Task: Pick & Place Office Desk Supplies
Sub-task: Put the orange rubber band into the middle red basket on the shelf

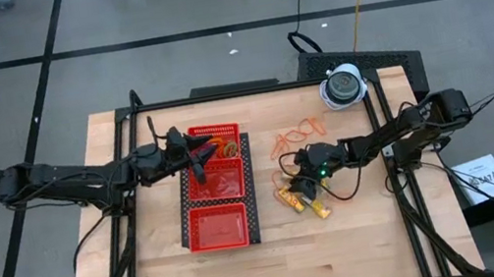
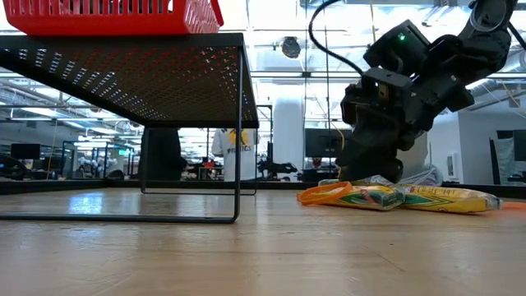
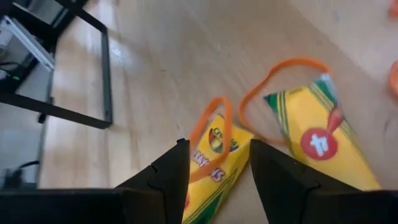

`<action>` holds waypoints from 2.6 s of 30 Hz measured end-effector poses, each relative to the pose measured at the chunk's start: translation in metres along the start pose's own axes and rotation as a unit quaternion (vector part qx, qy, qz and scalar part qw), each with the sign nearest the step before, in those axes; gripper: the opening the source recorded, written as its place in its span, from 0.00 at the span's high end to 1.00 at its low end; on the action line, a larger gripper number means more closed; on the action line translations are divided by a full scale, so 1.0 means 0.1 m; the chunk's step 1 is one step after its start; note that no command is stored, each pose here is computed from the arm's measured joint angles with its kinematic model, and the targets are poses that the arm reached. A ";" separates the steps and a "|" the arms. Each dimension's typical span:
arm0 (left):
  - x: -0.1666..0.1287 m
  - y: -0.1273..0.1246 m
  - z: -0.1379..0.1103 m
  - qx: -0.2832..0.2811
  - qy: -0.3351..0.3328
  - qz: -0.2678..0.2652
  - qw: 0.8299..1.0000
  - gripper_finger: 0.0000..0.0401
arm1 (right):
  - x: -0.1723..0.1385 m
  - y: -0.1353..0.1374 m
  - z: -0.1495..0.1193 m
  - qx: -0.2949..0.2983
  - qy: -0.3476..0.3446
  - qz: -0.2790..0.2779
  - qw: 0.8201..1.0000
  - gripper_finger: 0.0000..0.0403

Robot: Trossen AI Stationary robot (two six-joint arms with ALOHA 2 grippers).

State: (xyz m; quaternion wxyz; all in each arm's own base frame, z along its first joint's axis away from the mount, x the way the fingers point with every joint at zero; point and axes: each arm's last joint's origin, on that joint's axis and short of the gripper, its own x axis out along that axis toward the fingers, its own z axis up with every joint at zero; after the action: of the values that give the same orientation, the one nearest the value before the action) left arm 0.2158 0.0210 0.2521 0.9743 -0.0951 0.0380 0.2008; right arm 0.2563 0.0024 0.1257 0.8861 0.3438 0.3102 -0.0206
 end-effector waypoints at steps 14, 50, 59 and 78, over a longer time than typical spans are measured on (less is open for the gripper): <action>0.00 0.00 0.00 0.000 0.000 0.000 1.000 0.56 | 0.05 0.11 -0.11 -0.064 -0.005 -0.012 0.998 0.62; 0.00 0.00 0.02 -0.004 -0.011 -0.002 1.000 0.56 | 0.20 0.05 -0.17 -0.138 -0.024 -0.024 0.990 0.99; 0.00 0.00 0.02 -0.004 -0.010 -0.002 1.000 0.56 | 0.08 0.17 -0.04 -0.174 -0.066 0.000 0.982 1.00; 0.00 -0.01 0.05 -0.012 -0.023 -0.005 1.000 0.56 | -0.41 0.50 0.25 -0.287 -0.185 0.047 0.939 1.00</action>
State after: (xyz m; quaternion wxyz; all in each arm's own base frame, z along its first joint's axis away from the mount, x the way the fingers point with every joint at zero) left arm 0.2162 0.0210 0.2568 0.9747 -0.1020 0.0127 0.1984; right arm 0.2496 0.0177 0.1927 0.9888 0.0791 0.1172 0.0481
